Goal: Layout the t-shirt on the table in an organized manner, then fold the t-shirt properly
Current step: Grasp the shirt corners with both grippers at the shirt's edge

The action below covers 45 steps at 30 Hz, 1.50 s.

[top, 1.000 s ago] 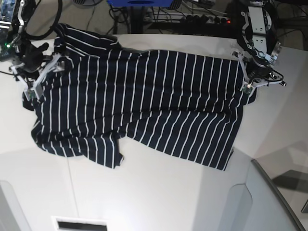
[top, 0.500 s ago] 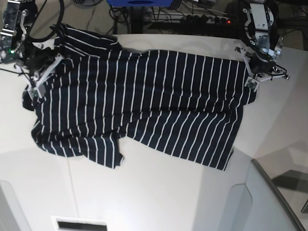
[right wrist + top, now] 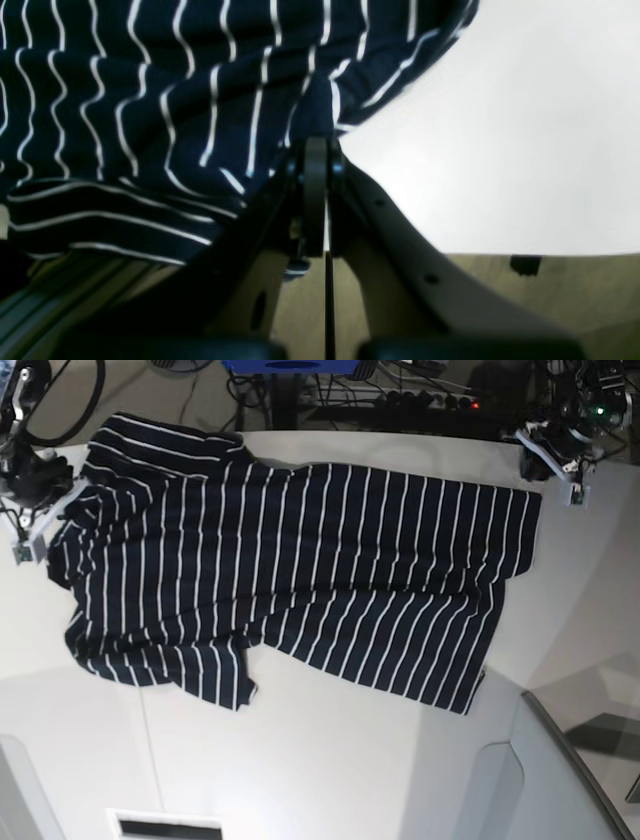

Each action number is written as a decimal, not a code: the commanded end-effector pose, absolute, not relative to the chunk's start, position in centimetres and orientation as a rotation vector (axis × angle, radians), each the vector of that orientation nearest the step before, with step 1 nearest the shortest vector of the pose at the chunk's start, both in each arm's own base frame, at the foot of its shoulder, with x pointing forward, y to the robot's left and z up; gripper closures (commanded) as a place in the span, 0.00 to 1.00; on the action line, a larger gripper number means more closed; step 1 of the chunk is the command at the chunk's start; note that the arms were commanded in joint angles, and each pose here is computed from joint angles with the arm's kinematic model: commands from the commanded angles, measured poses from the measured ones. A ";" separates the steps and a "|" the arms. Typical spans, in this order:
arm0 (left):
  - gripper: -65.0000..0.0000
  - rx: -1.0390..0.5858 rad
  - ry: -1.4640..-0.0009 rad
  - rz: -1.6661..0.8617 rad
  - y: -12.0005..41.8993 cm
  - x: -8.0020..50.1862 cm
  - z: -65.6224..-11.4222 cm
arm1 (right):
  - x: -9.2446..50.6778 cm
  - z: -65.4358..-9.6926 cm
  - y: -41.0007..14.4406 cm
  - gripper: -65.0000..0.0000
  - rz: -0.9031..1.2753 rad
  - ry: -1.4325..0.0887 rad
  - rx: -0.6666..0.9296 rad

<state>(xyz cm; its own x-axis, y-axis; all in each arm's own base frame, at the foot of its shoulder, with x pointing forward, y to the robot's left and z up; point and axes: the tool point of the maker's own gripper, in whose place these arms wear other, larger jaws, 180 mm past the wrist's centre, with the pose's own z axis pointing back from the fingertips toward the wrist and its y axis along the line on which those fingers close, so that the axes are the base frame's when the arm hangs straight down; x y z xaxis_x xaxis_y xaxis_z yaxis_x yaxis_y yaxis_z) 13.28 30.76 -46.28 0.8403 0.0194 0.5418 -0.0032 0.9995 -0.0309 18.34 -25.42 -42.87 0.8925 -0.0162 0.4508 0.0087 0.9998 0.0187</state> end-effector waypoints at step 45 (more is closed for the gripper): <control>0.28 -0.148 -0.731 0.423 30.5 17.9 -48.4 | 18.9 -42.1 -26.0 1.00 0.000 -0.495 0.002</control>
<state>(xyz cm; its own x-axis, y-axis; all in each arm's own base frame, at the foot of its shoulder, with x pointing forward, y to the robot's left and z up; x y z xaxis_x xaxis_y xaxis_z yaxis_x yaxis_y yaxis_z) 18.76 30.49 -47.88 0.6292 0.4334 0.6452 -0.3230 0.9008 -0.2901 18.04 -25.49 -42.99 0.8971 -0.0135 0.4416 0.0073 0.9998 0.0158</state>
